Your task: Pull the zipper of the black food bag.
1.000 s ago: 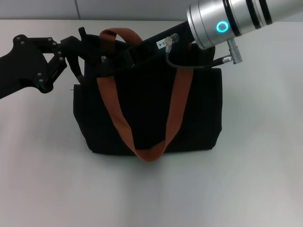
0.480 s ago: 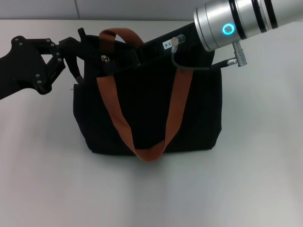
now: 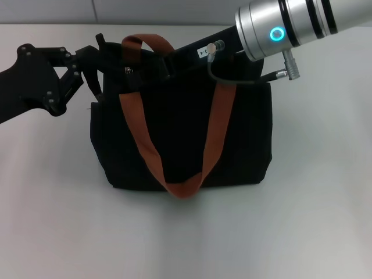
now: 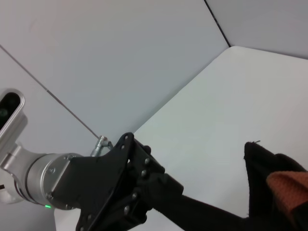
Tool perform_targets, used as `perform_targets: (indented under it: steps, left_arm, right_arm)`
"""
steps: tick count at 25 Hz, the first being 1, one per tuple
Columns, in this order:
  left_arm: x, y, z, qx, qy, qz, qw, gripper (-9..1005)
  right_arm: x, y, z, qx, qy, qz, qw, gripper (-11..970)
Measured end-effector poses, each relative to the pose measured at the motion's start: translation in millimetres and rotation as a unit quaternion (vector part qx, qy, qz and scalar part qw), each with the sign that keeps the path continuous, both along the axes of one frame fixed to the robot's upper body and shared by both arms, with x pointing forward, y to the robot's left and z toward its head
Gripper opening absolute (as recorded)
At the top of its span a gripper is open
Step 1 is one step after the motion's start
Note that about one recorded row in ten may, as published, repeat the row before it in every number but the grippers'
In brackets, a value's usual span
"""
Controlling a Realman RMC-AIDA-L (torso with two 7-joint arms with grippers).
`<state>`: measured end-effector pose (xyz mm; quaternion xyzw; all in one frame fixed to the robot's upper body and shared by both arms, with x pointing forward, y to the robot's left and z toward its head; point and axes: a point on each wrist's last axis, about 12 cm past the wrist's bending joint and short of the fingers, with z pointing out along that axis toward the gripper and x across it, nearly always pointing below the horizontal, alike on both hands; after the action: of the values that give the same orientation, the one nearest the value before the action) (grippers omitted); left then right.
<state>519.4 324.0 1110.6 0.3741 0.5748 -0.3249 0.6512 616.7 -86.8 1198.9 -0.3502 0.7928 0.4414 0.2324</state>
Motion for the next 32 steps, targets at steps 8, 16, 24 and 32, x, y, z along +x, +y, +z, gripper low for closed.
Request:
perform_targets:
  steps: [8,16,24,32]
  left_arm:
    - [-0.5,-0.4,0.1,-0.001,0.0,-0.002,1.0,65]
    - [-2.3,0.4,0.4,-0.005,0.0,-0.004,1.0,66]
    - [-2.8,0.4,0.5,-0.006,0.0,-0.005,1.0,67]
    - [-2.0,-0.5,1.7,-0.006,-0.004,-0.008,1.0,68]
  right_arm:
    - [0.6,2.7,1.7,-0.001,-0.004,0.002,1.0,148]
    - [0.4,2.1,2.3,0.002,0.001,0.001,1.0,76]
    - [1.1,1.7,-2.1,0.001,0.014,-0.002,1.0,126]
    - [1.5,3.6,-1.2,0.004,0.019,-0.001,1.0,277]
